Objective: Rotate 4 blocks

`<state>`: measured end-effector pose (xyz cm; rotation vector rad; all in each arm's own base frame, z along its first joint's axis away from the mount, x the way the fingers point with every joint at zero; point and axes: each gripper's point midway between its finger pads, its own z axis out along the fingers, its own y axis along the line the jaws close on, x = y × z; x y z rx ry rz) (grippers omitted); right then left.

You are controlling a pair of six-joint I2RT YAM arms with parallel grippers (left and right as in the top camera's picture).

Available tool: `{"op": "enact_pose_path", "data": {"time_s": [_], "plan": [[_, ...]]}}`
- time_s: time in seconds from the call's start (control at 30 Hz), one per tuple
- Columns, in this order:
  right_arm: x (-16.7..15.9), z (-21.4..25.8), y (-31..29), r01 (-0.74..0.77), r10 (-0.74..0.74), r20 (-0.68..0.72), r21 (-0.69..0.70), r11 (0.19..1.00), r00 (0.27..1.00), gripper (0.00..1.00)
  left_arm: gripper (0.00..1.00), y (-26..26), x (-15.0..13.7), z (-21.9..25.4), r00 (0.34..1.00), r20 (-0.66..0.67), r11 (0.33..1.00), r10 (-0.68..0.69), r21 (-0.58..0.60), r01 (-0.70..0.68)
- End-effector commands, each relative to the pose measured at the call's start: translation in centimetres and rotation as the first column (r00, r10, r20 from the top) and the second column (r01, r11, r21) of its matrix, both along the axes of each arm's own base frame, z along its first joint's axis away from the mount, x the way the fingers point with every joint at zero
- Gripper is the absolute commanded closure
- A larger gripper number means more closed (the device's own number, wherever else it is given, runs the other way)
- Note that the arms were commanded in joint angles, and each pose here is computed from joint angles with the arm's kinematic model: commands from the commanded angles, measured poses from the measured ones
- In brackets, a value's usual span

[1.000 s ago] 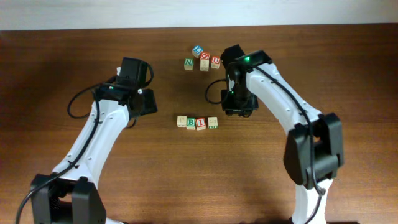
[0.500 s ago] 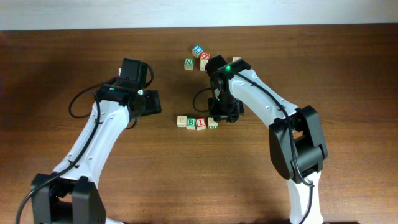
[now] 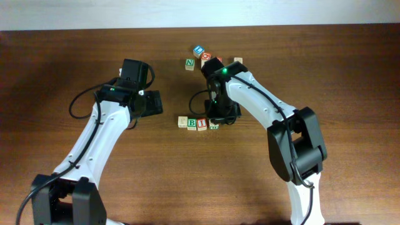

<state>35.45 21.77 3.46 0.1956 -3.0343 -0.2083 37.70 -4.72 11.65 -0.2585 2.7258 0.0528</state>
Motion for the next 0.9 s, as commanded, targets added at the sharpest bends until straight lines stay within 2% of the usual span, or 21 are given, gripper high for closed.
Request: {"op": "enact_pose_path", "data": {"time_s": [0.0, 0.13, 0.27, 0.5, 0.87], "plan": [[0.1, 1.2, -0.8, -0.041, 0.041, -0.003, 0.059, 0.997, 0.999, 0.82, 0.07, -0.1, -0.3, 0.3, 1.000, 0.009, 1.000, -0.010, -0.009, 0.010], [1.1, 2.6, -2.9, 0.060, -0.061, 0.015, 0.047, 0.997, 0.998, 0.82, 0.06, -0.1, -0.3, 0.3, 1.000, 0.008, 1.000, -0.011, -0.010, 0.011], [1.1, 0.9, -3.1, 0.057, -0.058, 0.028, 0.034, 0.998, 0.998, 0.82, 0.01, -0.3, -0.3, 0.3, 1.000, 0.006, 1.000, -0.016, -0.023, 0.016], [-0.5, -2.3, -2.1, 0.125, -0.126, 0.006, 0.031, 0.992, 0.992, 0.84, 0.00, -0.4, -0.5, 0.2, 1.000, -0.001, 1.000, -0.017, -0.025, 0.017], [-0.4, -2.6, -1.3, 0.079, -0.080, 0.028, 0.048, 0.996, 0.996, 0.83, 0.00, -0.7, -0.5, 0.2, 1.000, -0.004, 0.999, -0.024, -0.042, 0.024]]}}
